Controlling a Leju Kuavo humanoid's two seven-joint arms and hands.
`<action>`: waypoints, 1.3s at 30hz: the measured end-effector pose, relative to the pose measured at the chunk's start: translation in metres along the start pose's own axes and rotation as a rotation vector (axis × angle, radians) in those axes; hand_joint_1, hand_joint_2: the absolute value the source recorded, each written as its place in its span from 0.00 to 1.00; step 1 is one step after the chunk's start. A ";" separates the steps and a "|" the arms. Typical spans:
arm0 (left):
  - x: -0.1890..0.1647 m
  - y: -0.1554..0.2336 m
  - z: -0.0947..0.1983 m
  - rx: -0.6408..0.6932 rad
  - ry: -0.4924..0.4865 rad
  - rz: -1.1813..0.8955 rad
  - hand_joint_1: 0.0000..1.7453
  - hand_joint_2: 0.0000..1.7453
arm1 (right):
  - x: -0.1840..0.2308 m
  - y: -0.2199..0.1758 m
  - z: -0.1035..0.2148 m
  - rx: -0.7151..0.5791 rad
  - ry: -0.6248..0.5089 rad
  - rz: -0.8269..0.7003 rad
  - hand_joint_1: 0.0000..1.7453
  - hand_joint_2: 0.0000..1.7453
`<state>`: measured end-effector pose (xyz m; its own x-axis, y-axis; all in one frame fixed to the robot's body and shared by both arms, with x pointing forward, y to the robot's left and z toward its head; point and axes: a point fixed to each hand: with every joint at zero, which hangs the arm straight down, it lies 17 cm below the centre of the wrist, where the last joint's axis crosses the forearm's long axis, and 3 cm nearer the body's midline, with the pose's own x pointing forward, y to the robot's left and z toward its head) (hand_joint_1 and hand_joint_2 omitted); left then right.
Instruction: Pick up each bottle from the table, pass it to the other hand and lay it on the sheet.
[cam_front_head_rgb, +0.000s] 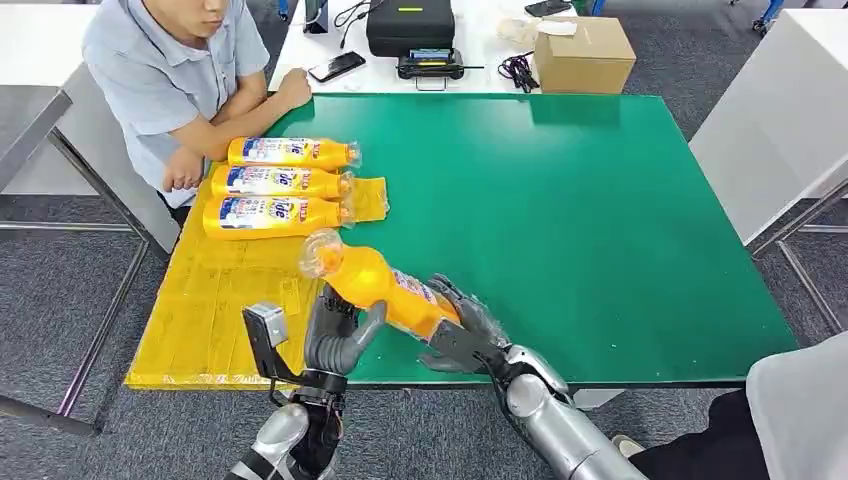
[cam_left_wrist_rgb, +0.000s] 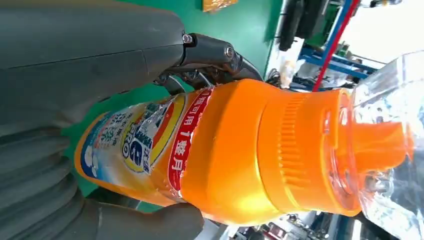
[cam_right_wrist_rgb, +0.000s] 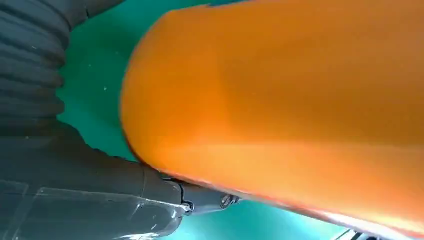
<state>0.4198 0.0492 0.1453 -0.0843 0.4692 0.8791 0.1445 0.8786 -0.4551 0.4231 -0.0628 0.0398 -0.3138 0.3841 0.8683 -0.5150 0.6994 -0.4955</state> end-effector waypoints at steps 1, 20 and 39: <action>0.003 0.001 0.000 0.005 -0.016 -0.020 1.00 1.00 | -0.001 -0.001 0.000 -0.003 0.002 0.003 0.00 1.00; 0.082 0.030 0.000 0.059 -0.613 -1.384 1.00 1.00 | -0.012 -0.021 0.014 -0.092 0.002 0.006 0.00 1.00; 0.025 0.139 -0.041 0.142 -0.228 -1.984 0.77 1.00 | -0.007 -0.028 0.015 -0.106 -0.024 -0.021 0.00 1.00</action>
<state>0.4778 0.1792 0.1100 -0.1010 -0.9935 0.0534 -0.3542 0.0861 0.9312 0.4279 -0.0943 0.0470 -0.3238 0.3547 0.8771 -0.4346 0.7677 -0.4709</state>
